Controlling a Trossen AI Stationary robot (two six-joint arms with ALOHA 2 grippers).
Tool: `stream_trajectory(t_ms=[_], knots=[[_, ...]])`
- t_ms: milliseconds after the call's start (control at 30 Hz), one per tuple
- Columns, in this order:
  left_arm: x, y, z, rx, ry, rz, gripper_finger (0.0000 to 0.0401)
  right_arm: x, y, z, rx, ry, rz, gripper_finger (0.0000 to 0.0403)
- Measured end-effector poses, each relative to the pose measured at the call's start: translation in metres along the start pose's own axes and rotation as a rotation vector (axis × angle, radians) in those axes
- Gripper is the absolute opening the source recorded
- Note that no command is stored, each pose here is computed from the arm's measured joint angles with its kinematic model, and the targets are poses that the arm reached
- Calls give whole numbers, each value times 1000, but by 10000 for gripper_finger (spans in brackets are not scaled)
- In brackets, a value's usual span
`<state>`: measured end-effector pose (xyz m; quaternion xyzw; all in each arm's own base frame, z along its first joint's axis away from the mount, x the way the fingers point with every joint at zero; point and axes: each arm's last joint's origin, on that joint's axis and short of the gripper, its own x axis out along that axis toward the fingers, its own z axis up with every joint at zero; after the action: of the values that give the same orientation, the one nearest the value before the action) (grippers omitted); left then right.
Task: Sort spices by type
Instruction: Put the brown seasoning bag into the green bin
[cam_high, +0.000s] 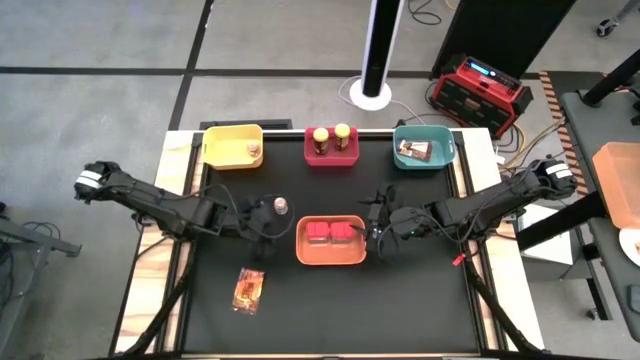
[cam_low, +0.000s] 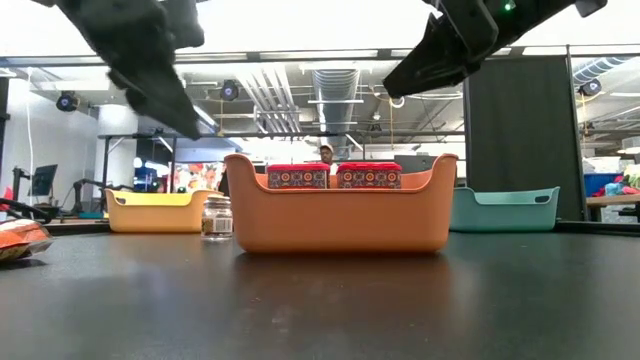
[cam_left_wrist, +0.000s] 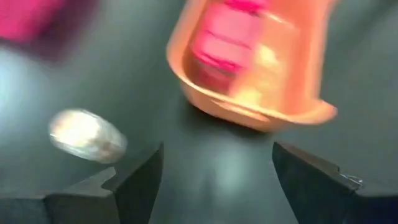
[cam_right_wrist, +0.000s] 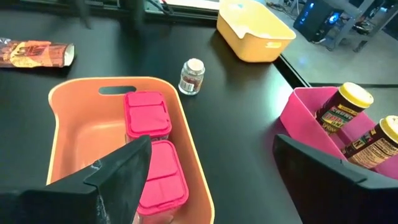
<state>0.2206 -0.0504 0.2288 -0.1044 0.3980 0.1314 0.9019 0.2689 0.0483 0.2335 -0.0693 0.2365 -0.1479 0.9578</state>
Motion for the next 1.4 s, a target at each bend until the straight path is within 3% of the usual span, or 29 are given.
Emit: stream_trajectory(t_ms=[133,233,400,567,700,1000,1400], knots=[[-4,-11,-7,-29,136,-190,284,1,0,-3,1,9,-1,332],[-7,-15,-17,-31,258,-262,284,1,0,-6,8,14,-1,334],[-11,-13,-30,-22,378,-204,284,1,0,-8,23,19,-1,327],[-8,-10,-39,40,394,-178,284,1,0,-8,40,17,-1,320],[-2,-6,-52,23,436,-151,284,1,1,-8,53,17,6,318],[13,-16,-77,-16,420,-297,269,1,1,-8,55,18,8,335],[23,-22,-99,-42,483,-260,224,1,1,-8,58,17,8,322]])
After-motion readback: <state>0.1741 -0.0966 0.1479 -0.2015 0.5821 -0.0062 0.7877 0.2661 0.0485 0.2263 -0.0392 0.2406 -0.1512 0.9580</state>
